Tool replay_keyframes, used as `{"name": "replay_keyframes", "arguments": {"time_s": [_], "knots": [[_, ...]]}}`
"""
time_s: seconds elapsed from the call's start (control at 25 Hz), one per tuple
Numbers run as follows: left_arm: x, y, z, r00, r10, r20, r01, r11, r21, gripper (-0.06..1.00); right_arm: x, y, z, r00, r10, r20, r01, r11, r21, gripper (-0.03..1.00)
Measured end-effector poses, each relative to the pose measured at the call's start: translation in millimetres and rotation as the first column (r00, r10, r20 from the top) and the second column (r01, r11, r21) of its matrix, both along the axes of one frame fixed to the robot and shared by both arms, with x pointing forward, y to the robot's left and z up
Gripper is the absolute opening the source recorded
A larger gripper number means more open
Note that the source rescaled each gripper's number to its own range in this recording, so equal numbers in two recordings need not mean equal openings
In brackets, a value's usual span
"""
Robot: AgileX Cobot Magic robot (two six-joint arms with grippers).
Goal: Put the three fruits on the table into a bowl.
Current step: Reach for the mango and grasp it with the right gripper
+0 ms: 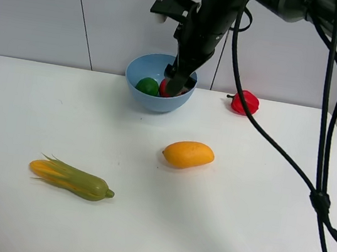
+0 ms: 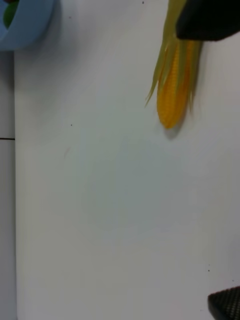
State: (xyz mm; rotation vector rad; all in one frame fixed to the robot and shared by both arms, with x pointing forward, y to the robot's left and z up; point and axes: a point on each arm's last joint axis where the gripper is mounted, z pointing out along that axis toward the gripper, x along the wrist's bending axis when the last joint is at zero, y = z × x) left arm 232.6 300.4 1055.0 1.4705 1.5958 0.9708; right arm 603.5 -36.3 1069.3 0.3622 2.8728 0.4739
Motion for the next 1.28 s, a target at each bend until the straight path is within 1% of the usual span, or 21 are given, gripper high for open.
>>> {"name": "replay_keyframes", "arguments": {"time_s": [0.16, 0.28, 0.64, 0.88, 0.96, 1.12, 1.2, 1.28], "knots": [[0, 0, 0, 1.000, 0.000, 0.000, 0.000, 1.000, 0.000, 0.98, -23, -12, -21, 0.996, 0.009, -0.091, -0.016, 0.997, -0.073, 1.00], [0, 0, 0, 1.000, 0.000, 0.000, 0.000, 1.000, 0.000, 0.98, -37, -24, -29, 0.991, 0.050, -0.122, -0.066, 0.990, -0.128, 1.00], [0, 0, 0, 1.000, 0.000, 0.000, 0.000, 1.000, 0.000, 0.98, -46, -32, -47, 0.970, 0.180, -0.164, -0.210, 0.958, -0.197, 1.00], [0, 0, 0, 1.000, 0.000, 0.000, 0.000, 1.000, 0.000, 0.98, -58, -44, -78, 0.949, 0.193, -0.250, -0.259, 0.927, -0.270, 1.00], [0, 0, 0, 1.000, 0.000, 0.000, 0.000, 1.000, 0.000, 0.98, -57, -46, -85, 0.954, 0.201, -0.223, -0.260, 0.924, -0.281, 1.00], [0, 0, 0, 1.000, 0.000, -0.001, 0.000, 1.000, 0.000, 0.98, -51, -43, -92, 0.965, 0.233, -0.122, -0.258, 0.929, -0.265, 1.00], [0, 0, 0, 1.000, 0.000, -0.001, 0.000, 1.000, 0.000, 0.98, -47, -41, -95, 0.961, 0.263, -0.088, -0.277, 0.925, -0.260, 1.00], [0, 0, 0, 1.000, 0.000, -0.001, 0.000, 1.000, 0.000, 0.98, -45, -39, -100, 0.955, 0.287, -0.078, -0.297, 0.918, -0.262, 1.00]]}}
